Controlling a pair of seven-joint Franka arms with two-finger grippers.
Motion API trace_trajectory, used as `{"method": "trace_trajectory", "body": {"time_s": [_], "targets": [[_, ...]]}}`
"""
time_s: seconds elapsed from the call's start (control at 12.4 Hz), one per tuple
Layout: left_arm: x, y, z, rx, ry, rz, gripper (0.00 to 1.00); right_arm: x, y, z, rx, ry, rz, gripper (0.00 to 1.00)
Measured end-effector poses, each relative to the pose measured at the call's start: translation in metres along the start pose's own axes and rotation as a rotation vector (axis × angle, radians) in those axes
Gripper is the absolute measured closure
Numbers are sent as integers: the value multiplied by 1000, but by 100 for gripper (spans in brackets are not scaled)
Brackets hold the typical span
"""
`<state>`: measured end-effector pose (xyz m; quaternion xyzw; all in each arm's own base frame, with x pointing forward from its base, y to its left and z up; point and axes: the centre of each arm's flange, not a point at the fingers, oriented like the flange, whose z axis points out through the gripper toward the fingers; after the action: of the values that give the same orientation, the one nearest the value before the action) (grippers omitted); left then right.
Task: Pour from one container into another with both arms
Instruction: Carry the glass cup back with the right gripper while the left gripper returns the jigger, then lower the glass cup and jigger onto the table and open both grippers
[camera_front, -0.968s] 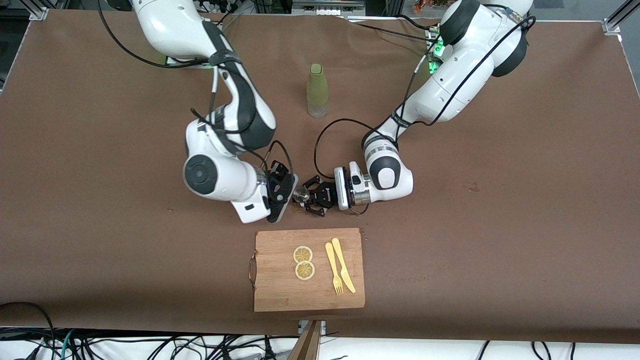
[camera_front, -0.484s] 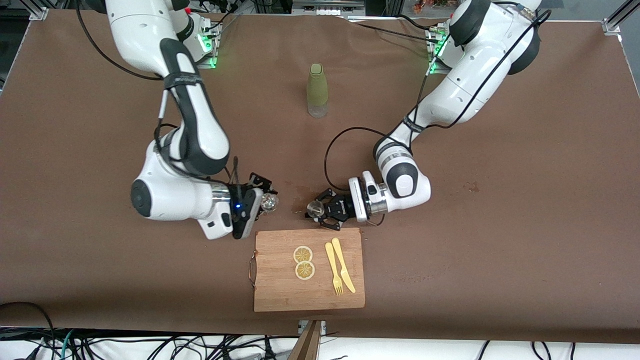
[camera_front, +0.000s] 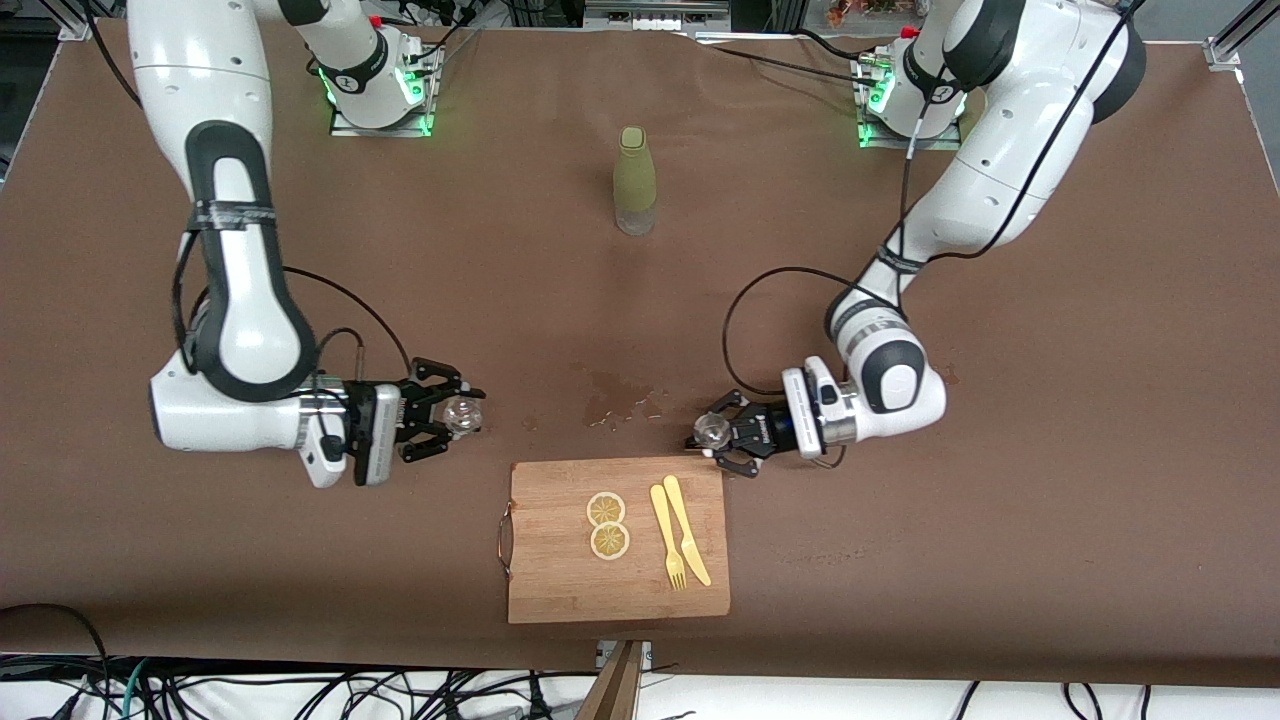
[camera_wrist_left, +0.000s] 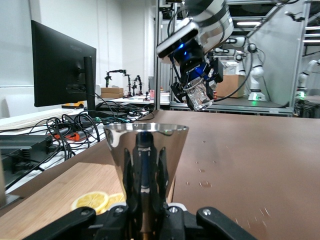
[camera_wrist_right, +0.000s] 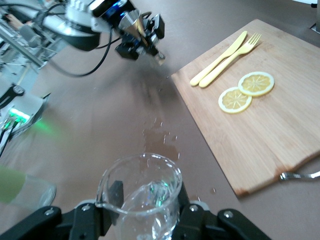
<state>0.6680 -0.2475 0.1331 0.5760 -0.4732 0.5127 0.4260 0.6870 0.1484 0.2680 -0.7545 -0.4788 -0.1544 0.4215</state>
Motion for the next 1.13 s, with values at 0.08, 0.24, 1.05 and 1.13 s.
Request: {"method": "trace_trajectory", "body": {"time_s": [0.08, 0.24, 1.05, 1.13], "targets": [[1, -10, -21, -18, -32, 19, 92, -17, 4, -7, 15, 11, -23, 52], [13, -34, -71, -38, -84, 60, 92, -46, 6, -23, 40, 37, -65, 52], [-24, -33, -304, -123, -39, 30, 92, -204, 27, -71, 107, 205, -424, 52], [-34, -26, -325, -107, -30, 30, 92, -220, 32, -69, 101, 211, -449, 52]]}}
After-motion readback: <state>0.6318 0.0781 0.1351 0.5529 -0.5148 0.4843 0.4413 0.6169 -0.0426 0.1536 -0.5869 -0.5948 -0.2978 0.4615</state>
